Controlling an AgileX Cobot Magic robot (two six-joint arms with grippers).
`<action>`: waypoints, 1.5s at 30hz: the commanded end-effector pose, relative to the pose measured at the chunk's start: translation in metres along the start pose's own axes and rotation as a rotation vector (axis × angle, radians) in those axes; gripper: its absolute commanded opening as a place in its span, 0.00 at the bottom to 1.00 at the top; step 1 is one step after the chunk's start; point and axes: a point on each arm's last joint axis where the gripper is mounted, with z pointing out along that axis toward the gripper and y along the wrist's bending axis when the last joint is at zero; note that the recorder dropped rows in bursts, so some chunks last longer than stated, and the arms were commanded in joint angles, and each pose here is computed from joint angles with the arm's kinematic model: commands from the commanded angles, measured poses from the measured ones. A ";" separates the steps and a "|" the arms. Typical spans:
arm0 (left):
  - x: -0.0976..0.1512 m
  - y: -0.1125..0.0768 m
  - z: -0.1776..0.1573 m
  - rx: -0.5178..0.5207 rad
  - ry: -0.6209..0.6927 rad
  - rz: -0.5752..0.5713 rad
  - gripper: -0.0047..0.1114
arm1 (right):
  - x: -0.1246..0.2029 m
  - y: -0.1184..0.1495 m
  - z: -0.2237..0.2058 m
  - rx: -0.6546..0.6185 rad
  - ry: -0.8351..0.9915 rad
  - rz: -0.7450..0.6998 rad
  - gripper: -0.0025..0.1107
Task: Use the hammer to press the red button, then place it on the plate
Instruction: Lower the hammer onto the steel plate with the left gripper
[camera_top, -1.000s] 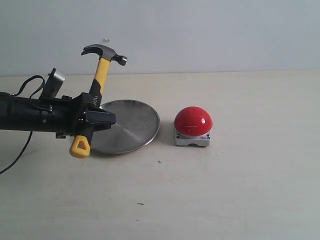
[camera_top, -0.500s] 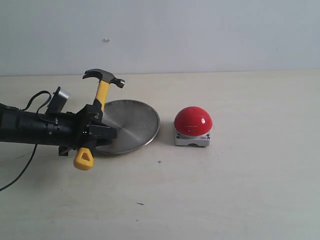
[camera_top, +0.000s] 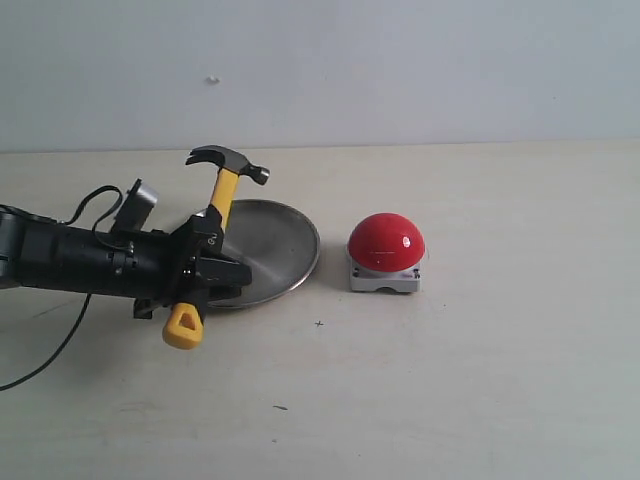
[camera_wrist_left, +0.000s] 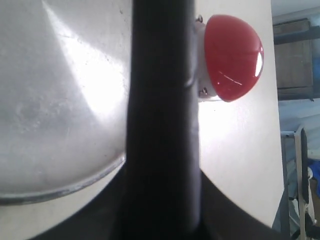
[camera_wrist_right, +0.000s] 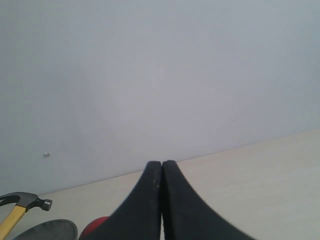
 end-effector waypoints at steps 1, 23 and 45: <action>-0.004 -0.007 0.000 0.022 -0.026 0.018 0.04 | 0.001 0.000 0.000 0.001 -0.001 0.003 0.02; -0.002 0.004 0.019 0.022 0.015 0.001 0.04 | 0.001 0.000 0.000 0.001 -0.001 0.003 0.02; -0.007 0.007 0.021 -0.011 -0.002 -0.021 0.04 | 0.001 0.000 0.000 0.001 -0.001 0.003 0.02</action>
